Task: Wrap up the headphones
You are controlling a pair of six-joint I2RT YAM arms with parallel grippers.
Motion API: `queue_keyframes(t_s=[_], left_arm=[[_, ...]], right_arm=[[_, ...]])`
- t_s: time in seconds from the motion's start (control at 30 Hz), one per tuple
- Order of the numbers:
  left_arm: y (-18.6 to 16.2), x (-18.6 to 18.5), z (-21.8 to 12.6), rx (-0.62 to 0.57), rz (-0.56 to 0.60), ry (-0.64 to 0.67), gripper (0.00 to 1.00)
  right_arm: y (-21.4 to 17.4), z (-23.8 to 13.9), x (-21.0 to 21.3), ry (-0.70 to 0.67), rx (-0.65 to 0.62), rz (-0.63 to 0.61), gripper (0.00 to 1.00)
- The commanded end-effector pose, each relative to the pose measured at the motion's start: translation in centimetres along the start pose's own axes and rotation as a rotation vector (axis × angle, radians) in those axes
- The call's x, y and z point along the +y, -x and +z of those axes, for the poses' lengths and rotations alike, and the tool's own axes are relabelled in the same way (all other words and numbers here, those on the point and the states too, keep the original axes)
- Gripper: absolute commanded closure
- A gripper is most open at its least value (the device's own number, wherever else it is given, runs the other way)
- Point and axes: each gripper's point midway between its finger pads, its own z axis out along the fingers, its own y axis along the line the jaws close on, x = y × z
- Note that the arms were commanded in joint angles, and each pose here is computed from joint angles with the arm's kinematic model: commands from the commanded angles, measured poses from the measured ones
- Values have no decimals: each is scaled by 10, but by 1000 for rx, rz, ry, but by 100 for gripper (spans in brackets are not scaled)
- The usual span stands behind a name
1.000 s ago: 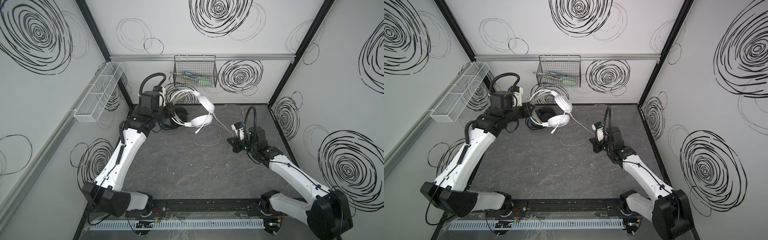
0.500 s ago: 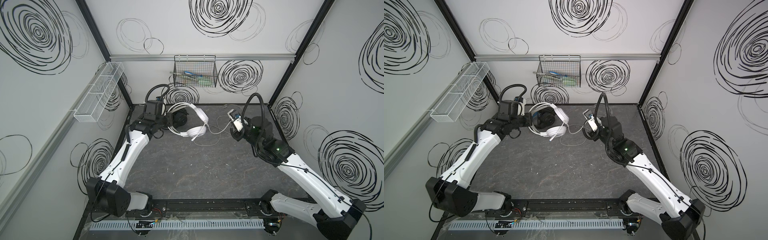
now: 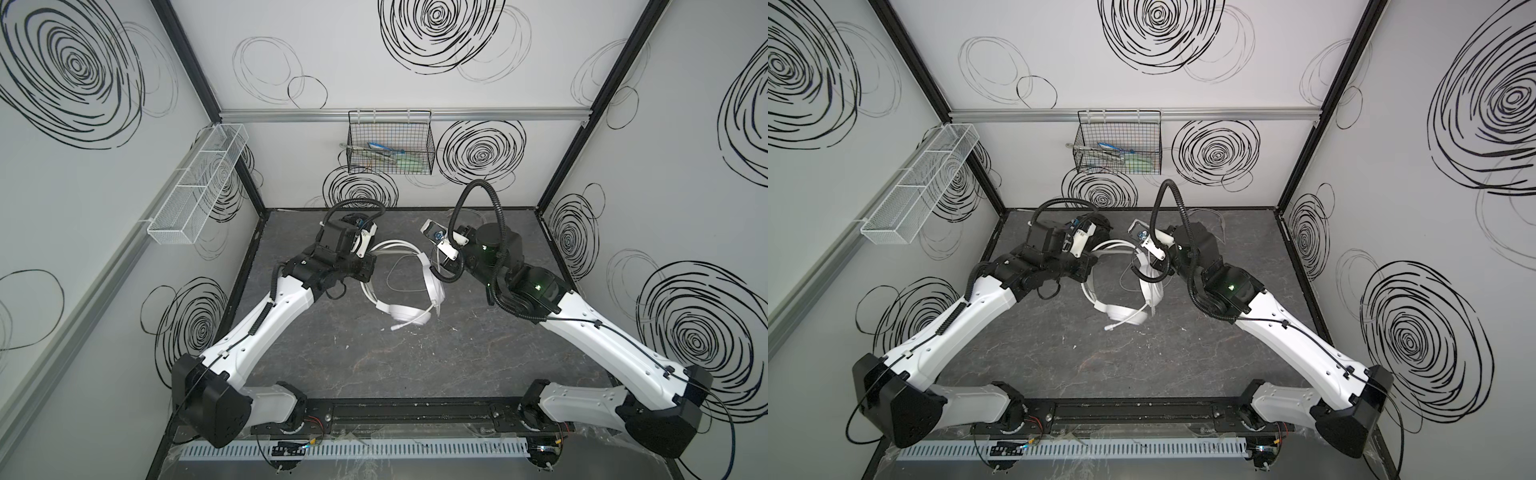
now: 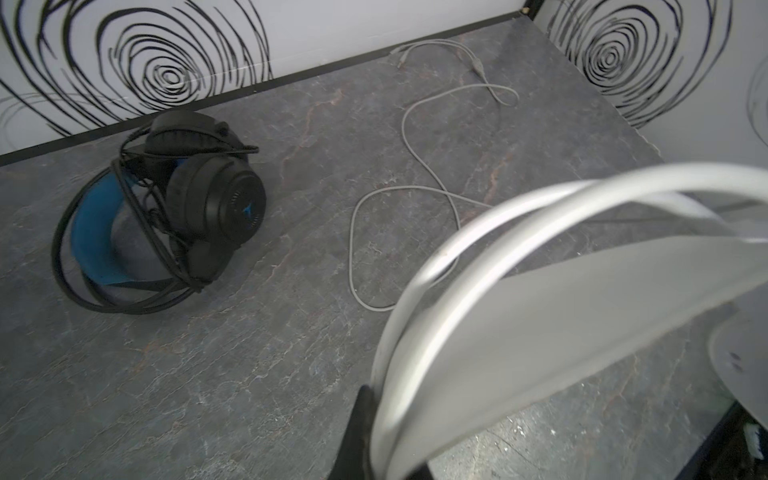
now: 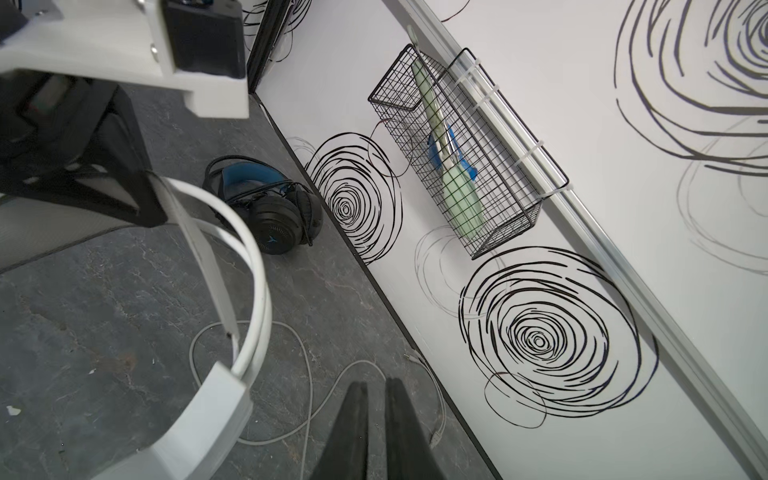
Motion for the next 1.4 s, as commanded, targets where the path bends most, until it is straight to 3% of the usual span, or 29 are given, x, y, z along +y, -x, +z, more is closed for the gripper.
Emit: queue_keyframes(t_s=[0.0,0.23,0.43,0.6,0.9,1.37], left_arm=[[24,-41,-16,-122,87,-165,100],[24,-95,-30,-158,150,-359,100],[28,-119,-47,-187,148,-447,100],[32,-125,-59,-210,142,-471,100],[45,-127,-79,-249,138,-471,100],[78,-145,-117,-353,122,-544,100]], right_arm=[[13,-2,-4,4,-30,-34,83],[9,3,2,10,-28,-9,80],[3,2,2,4,-30,34,77],[-7,3,-6,-24,-26,96,76],[-26,2,-37,-58,-68,329,75],[-44,10,-37,-44,-80,437,73]])
